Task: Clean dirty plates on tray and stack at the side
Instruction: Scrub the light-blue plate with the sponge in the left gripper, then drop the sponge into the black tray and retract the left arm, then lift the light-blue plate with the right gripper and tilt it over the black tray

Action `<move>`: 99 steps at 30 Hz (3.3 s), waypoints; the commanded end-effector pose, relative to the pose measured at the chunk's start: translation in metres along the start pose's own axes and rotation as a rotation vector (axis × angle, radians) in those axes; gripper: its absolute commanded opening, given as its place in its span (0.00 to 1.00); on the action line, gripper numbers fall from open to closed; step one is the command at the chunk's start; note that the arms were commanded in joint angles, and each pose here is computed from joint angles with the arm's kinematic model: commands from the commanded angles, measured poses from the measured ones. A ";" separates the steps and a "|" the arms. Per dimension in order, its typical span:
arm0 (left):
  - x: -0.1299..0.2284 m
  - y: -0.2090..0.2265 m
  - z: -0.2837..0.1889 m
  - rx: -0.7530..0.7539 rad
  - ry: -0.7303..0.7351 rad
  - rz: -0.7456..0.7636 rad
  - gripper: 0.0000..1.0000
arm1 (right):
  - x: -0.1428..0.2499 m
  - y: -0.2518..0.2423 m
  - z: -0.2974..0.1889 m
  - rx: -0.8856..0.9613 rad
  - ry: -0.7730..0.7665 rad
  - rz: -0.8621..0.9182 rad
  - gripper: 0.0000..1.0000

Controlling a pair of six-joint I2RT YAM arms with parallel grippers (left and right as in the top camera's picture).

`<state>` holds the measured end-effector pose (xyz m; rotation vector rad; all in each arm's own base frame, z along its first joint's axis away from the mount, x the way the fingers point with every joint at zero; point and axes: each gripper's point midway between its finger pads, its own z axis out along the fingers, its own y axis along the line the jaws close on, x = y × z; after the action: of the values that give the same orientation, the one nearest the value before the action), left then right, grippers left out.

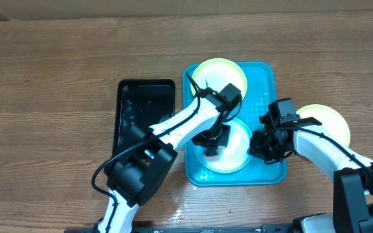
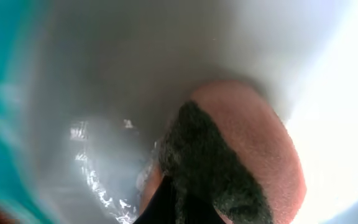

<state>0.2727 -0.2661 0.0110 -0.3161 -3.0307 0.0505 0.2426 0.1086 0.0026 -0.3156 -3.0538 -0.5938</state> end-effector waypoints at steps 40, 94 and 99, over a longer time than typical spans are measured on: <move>-0.012 0.183 -0.077 -0.111 -0.101 -0.271 0.04 | 0.004 -0.010 0.004 0.039 0.004 0.008 0.07; 0.119 0.188 -0.332 0.115 -0.849 -0.297 1.00 | -0.058 0.259 -0.147 0.340 -1.039 -0.555 0.04; 0.119 0.188 -0.332 0.116 -0.849 -0.297 1.00 | -0.047 0.264 -0.154 0.378 -1.094 -0.565 0.04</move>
<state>0.2267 -0.0521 0.3401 0.2708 -3.8162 0.4683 0.3386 0.2856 0.2175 0.5010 -4.1244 0.2076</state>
